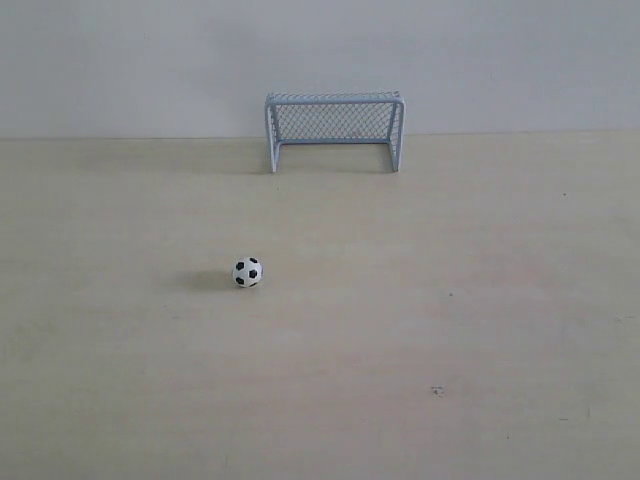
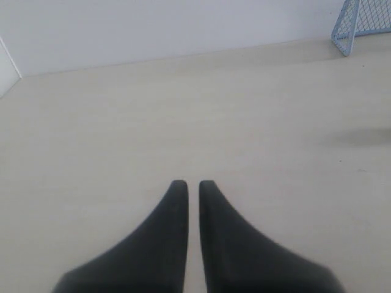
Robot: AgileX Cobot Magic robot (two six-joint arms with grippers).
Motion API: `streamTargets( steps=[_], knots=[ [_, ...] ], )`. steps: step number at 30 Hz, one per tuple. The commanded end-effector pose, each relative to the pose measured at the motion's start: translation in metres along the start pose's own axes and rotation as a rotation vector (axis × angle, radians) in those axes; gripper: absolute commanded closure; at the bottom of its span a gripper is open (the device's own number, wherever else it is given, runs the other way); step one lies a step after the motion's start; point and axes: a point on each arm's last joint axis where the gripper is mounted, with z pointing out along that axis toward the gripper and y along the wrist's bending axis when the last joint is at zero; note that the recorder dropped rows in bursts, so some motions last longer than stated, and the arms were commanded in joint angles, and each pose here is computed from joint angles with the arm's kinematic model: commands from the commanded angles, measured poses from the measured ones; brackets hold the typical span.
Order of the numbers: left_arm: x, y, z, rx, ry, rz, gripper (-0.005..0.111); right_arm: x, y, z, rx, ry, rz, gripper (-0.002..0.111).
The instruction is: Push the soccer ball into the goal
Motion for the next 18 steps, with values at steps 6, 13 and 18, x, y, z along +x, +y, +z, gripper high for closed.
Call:
streamTargets(
  steps=[6,13,18],
  knots=[
    [-0.001,0.000,0.000,0.008,-0.003,-0.007,0.100,-0.007,0.000,-0.001,0.006,-0.083,-0.008,0.108],
    [-0.001,0.000,0.000,0.008,-0.003,-0.007,0.100,-0.019,-0.001,-0.003,0.009,-0.215,-0.008,0.108],
    [-0.001,0.000,0.000,0.008,-0.003,-0.007,0.100,-0.025,-0.001,-0.004,0.010,-0.282,-0.009,0.108]
  ],
)
